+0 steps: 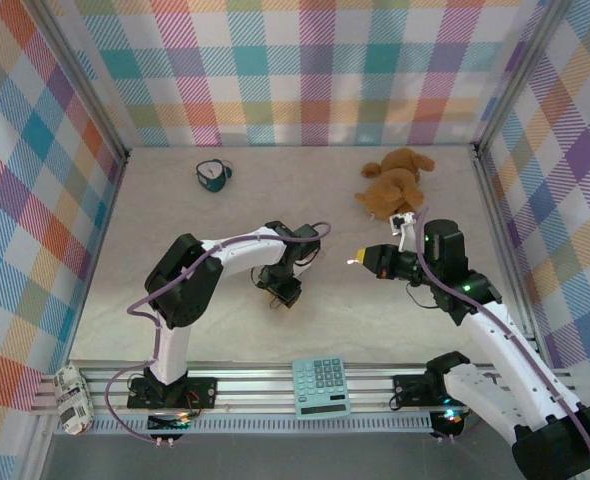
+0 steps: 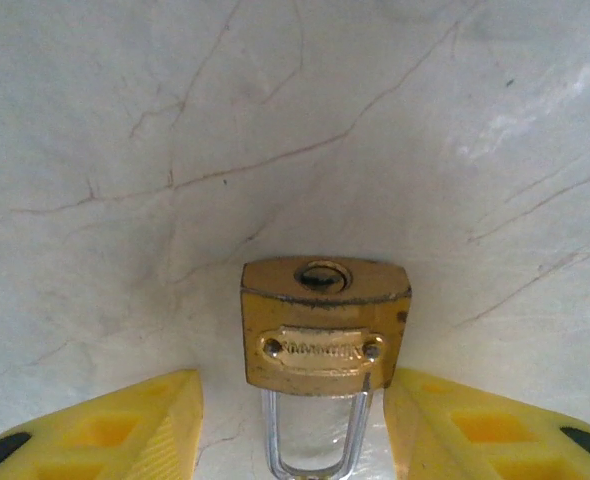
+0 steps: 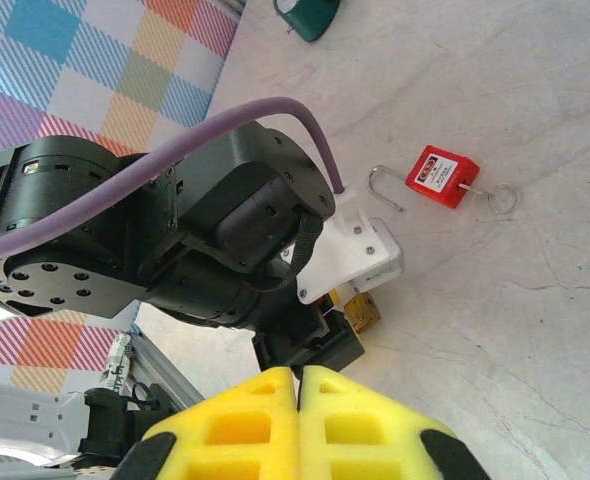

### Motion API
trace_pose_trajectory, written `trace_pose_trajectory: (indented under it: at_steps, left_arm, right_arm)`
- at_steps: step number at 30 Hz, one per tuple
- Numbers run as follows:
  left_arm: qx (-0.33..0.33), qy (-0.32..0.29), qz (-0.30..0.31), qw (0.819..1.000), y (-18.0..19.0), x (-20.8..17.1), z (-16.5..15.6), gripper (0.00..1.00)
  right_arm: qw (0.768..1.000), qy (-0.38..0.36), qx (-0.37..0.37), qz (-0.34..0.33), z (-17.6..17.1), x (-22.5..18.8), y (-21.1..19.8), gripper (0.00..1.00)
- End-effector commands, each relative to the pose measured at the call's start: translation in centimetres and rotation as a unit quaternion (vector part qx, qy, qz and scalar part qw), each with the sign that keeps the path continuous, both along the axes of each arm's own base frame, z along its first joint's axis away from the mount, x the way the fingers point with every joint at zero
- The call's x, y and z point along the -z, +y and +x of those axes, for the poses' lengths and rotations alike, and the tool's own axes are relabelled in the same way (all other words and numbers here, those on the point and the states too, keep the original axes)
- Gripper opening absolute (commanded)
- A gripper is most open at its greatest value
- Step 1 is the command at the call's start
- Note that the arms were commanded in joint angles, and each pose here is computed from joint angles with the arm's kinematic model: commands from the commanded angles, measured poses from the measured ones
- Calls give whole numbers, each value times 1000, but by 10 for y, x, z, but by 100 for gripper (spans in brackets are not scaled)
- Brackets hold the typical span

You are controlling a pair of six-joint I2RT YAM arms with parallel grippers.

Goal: Unlock with the key

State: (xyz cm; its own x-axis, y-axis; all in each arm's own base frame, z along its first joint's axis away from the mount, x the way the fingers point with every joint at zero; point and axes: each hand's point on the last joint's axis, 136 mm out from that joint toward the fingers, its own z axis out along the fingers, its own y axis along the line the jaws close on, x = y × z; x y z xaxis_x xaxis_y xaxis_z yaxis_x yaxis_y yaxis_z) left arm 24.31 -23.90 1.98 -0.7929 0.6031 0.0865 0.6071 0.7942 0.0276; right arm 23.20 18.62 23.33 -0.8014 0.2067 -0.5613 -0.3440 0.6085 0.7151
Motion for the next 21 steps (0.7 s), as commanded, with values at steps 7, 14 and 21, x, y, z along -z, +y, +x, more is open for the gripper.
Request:
trace_pose_trajectory:
  at_steps: [7,14,21]
  left_arm:
    - [-8,29,-35,999,-20,1,0,48]
    - [-27,42,-43,998,-20,10,3,47]
    - [-35,38,-11,999,-3,22,6,40]
  right_arm:
    - [1000,-5,-2,-3,-3,2,-2,3]
    - [1000,-7,-1,-2,-4,1,-3,3]
    - [1000,-10,0,-5,-5,2,-4,3]
